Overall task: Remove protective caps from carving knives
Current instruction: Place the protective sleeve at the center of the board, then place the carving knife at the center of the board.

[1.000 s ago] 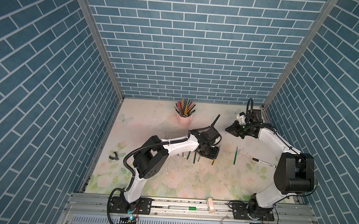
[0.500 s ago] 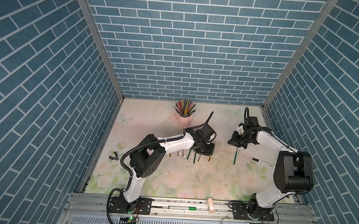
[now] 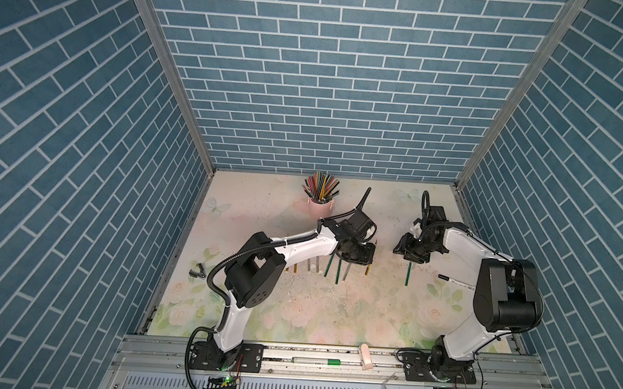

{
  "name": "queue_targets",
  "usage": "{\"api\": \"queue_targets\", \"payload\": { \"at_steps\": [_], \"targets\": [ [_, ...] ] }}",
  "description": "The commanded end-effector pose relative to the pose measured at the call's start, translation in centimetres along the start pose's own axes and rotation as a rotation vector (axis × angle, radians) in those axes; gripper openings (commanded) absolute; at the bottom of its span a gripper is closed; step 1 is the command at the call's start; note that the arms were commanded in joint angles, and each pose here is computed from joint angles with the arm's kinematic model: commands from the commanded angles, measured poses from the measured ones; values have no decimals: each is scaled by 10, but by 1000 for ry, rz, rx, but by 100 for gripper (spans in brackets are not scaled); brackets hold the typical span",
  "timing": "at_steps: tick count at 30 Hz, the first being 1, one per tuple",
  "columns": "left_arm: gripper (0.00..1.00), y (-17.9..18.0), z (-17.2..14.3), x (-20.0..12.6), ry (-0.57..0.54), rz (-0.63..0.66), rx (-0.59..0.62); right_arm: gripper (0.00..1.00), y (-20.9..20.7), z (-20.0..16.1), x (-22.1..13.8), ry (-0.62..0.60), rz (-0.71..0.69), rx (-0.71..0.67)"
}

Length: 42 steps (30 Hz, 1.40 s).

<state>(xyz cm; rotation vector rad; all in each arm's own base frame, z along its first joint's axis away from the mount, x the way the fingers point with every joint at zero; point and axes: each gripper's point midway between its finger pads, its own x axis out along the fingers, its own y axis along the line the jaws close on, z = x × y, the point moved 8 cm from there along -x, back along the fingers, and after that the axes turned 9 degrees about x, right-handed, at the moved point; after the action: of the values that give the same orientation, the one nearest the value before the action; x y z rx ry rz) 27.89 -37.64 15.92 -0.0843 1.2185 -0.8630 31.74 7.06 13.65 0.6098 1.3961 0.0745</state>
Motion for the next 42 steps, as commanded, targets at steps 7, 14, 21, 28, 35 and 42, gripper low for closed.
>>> {"api": "queue_targets", "payload": {
  "at_steps": [7,14,21,28,35,42],
  "targets": [
    [0,1,8,7,3,-4,1,76,-3,-4,-9,-11,-52,-3],
    [0,2,8,8,0,42,-9,83,0,-4,-25,-65,-55,-6],
    [0,-2,4,16,10,124,-28,84,2,-6,-41,-100,-34,-18],
    [0,-3,-1,32,14,197,-69,85,-11,-7,-59,-142,-16,16],
    [0,-12,-1,50,32,220,-78,86,-26,-13,-66,-144,5,50],
    [1,-8,-6,63,51,239,-127,95,-36,-19,-66,-145,6,69]
  ]
}}
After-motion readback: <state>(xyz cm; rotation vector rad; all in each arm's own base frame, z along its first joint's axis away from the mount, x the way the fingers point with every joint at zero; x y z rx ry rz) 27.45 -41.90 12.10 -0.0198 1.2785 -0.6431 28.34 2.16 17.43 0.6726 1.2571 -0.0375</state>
